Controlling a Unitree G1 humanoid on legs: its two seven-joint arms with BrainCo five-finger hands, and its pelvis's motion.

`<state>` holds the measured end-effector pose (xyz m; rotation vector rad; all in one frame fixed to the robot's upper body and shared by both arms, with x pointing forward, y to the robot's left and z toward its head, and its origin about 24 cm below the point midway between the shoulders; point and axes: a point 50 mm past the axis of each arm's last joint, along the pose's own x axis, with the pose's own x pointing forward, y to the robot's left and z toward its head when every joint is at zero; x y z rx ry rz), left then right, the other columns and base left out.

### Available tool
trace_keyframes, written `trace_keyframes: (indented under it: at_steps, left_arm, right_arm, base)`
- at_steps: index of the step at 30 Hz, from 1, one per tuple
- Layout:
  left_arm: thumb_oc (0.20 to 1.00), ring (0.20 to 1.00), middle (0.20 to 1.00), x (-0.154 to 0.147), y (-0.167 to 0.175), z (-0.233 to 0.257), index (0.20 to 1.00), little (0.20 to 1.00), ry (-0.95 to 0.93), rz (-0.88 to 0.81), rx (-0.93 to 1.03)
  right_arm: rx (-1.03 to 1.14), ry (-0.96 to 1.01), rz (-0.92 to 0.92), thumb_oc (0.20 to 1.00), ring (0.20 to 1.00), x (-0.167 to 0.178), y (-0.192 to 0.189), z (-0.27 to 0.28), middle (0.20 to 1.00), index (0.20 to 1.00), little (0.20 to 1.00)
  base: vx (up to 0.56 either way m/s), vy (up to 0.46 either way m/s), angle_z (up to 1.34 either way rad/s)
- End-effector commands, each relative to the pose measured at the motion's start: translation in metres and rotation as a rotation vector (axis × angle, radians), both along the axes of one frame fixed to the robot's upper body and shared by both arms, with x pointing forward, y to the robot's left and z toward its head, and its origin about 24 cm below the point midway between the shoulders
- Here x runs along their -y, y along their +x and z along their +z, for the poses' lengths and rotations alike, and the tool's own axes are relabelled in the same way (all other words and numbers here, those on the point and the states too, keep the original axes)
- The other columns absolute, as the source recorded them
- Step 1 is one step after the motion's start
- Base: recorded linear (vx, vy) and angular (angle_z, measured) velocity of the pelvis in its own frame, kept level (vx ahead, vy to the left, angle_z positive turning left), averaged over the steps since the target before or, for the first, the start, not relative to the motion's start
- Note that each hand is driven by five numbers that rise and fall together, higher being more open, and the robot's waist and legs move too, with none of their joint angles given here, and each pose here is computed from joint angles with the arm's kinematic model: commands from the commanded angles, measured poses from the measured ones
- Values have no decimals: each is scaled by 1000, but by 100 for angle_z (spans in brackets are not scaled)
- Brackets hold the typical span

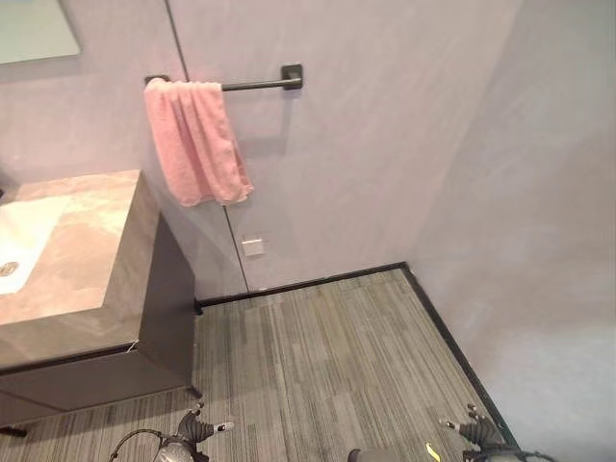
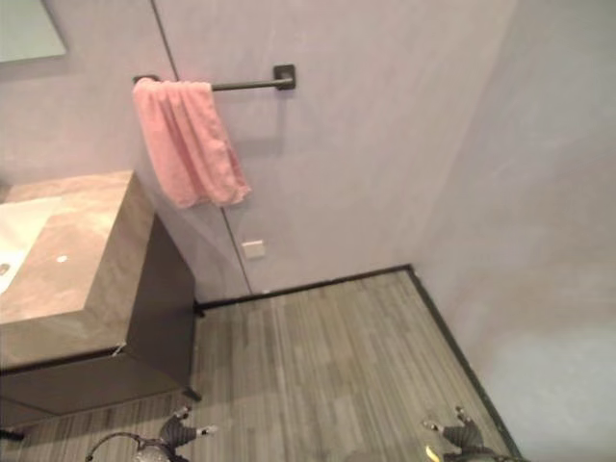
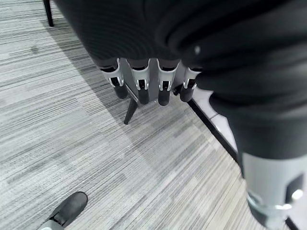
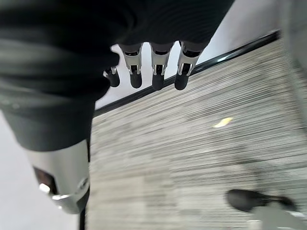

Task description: Put brush and paste in cup on sink, flatten towel.

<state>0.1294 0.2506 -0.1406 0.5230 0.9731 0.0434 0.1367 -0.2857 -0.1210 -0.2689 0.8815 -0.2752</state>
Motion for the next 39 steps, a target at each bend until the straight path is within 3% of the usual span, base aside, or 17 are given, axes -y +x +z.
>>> trace_keyframes:
  at_steps: [1,14,28,39]
  left_arm:
    - [1000,1000,1000,-25,25,20,1000,1000,98,-41,106]
    - [1000,1000,1000,-14,51,31,1000,1000,122,-171,169]
    - [1000,1000,1000,-18,65,36,1000,1000,86,-100,188]
    - [1000,1000,1000,-4,79,39,1000,1000,52,-94,231]
  right_arm:
    - [94,-7,89,1000,1000,-7,28,13,1000,1000,1000]
    - [73,-45,79,1000,1000,1,23,12,1000,1000,1000]
    - [59,-133,187,1000,1000,17,21,23,1000,1000,1000]
    - [69,-237,187,1000,1000,38,18,37,1000,1000,1000]
  base:
    - [54,122,7]
    - [57,141,15]
    - [227,-78,-4]
    - [243,-82,24]
